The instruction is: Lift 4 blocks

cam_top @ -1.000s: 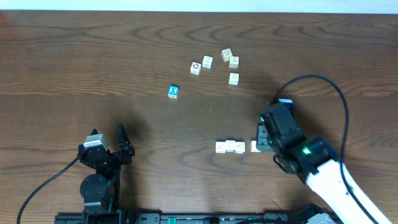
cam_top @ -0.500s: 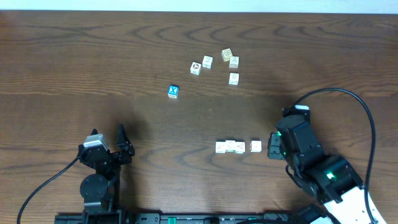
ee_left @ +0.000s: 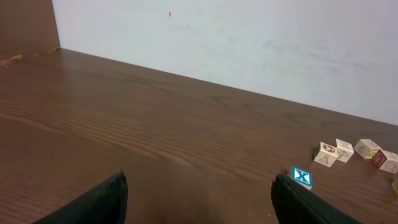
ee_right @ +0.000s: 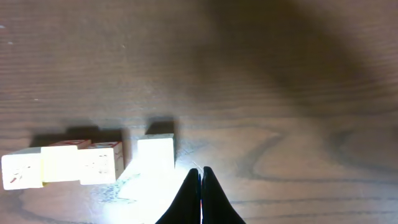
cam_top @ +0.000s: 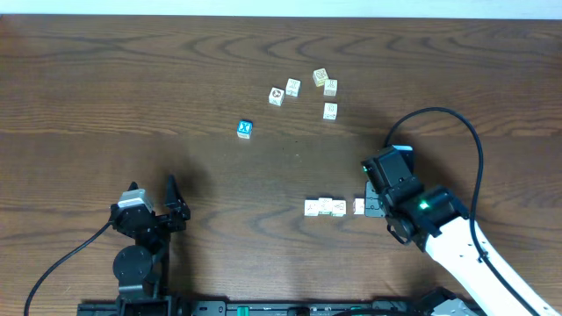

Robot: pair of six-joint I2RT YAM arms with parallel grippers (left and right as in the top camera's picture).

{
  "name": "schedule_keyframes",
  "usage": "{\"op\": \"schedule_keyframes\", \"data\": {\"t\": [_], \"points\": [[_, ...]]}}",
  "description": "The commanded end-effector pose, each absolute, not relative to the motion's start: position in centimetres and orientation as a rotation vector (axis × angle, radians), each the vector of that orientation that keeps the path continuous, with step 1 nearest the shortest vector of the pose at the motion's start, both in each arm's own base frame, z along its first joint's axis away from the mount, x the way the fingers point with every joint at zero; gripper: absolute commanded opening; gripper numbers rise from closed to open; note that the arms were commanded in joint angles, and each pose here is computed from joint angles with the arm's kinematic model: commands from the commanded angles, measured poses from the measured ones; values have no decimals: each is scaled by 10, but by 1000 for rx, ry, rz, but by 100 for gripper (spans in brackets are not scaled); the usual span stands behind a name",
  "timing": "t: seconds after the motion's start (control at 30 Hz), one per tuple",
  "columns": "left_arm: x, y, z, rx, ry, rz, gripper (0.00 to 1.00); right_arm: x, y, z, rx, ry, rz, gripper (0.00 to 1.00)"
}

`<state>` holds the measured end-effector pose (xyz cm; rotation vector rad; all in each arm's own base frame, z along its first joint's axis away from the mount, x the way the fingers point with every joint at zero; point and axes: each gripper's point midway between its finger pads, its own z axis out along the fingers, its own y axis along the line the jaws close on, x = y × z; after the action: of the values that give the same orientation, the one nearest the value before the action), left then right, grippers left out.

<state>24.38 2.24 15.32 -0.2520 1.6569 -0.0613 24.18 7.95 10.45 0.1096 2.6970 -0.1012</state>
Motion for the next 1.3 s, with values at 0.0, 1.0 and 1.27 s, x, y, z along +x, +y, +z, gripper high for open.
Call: {"op": "schedule_keyframes", "data": {"t": [0.0, 1.0, 1.27], "points": [[243, 25, 135, -270, 1712, -38, 75, 242, 72, 102, 182, 2695, -116, 1], [243, 25, 135, -270, 1712, -38, 74, 247, 83, 34, 233, 2717, -56, 1], [243, 25, 135, -270, 1712, -38, 74, 244, 81, 3, 241, 2794, -133, 1]]}}
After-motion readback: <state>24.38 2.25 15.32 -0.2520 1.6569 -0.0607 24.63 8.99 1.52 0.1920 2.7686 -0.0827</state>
